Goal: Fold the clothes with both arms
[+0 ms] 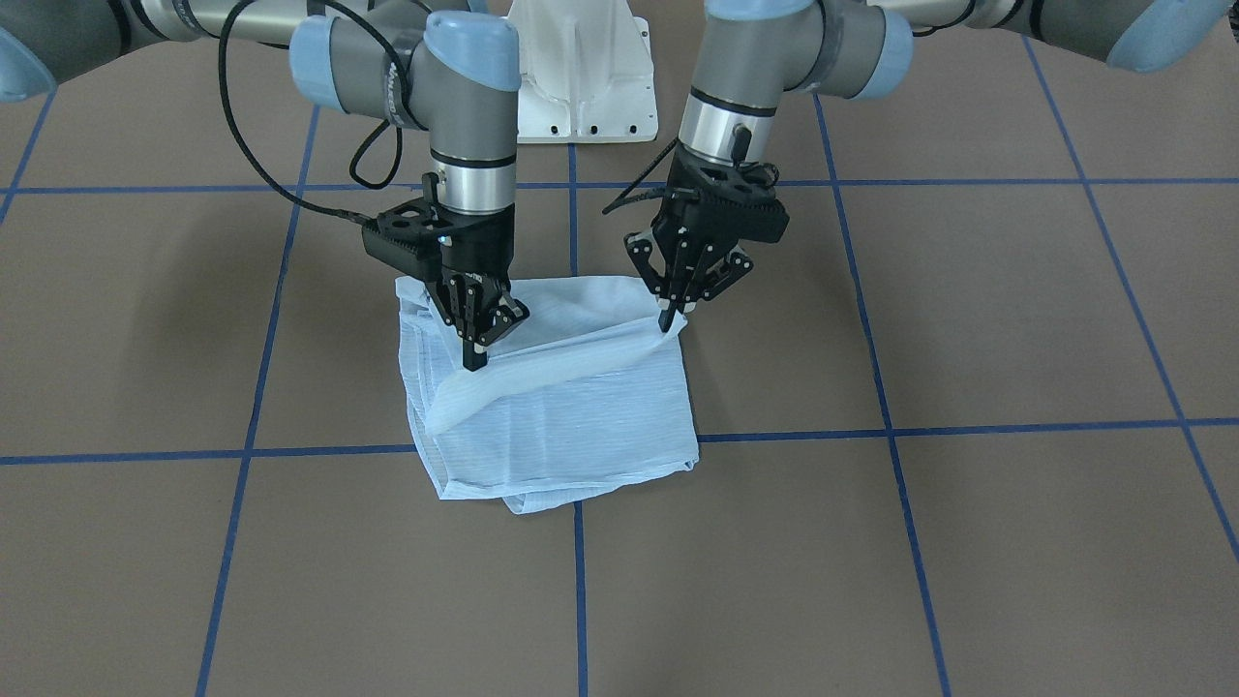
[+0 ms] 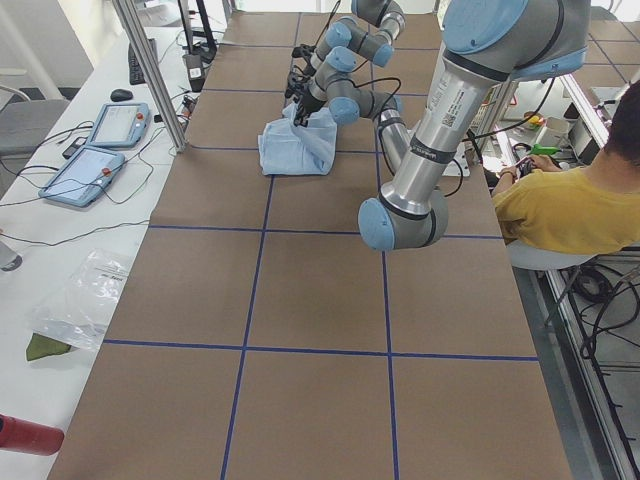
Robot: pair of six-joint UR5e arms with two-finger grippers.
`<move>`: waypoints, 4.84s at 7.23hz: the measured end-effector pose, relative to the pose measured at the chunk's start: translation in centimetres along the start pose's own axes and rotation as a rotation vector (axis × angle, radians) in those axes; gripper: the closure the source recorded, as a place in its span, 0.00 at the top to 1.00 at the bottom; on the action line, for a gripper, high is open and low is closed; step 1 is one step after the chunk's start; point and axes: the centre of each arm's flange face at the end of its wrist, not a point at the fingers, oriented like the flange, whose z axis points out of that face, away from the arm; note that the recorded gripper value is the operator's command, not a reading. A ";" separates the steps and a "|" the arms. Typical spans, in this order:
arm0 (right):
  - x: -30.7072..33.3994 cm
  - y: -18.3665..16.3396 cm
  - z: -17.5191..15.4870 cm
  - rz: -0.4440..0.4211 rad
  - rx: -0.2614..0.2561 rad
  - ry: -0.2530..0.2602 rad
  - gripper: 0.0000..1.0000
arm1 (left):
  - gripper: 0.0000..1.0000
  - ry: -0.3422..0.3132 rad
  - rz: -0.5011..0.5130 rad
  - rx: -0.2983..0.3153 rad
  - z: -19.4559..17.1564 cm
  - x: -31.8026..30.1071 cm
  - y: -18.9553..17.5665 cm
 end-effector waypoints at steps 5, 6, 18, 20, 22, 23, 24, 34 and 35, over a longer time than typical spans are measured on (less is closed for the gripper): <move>-5.6 -0.5 5.8 -0.039 0.022 -0.019 0.00 | 0.00 -0.088 0.061 0.031 10.3 -2.9 -3.7; -6.0 -0.4 6.7 -0.055 0.022 -0.023 0.81 | 0.73 -0.096 0.079 0.027 12.1 -3.4 -3.6; 13.0 -31.6 0.2 -0.633 -0.357 0.016 1.00 | 1.00 0.026 0.565 -0.156 -10.2 -17.1 -5.4; 24.7 -42.4 -0.2 -0.791 -0.396 0.027 1.00 | 1.00 -0.018 0.713 -0.185 -14.0 -25.8 -8.9; 35.3 -49.0 -1.3 -0.907 -0.436 0.067 1.00 | 1.00 -0.065 0.780 -0.206 -18.2 -35.4 -11.5; 40.2 -50.3 -1.4 -0.921 -0.470 0.089 1.00 | 1.00 -0.088 0.754 -0.220 -19.7 -39.4 -11.4; 45.1 -50.2 -1.0 -0.894 -0.512 0.112 1.00 | 1.00 -0.119 0.718 -0.237 -20.4 -42.6 -10.7; 58.8 -49.9 1.8 -0.684 -0.629 0.100 1.00 | 1.00 -0.156 0.289 -0.377 -21.1 -57.9 -5.9; 57.2 -50.2 1.8 -0.682 -0.597 0.123 1.00 | 1.00 -0.160 0.269 -0.376 -21.4 -58.5 -6.0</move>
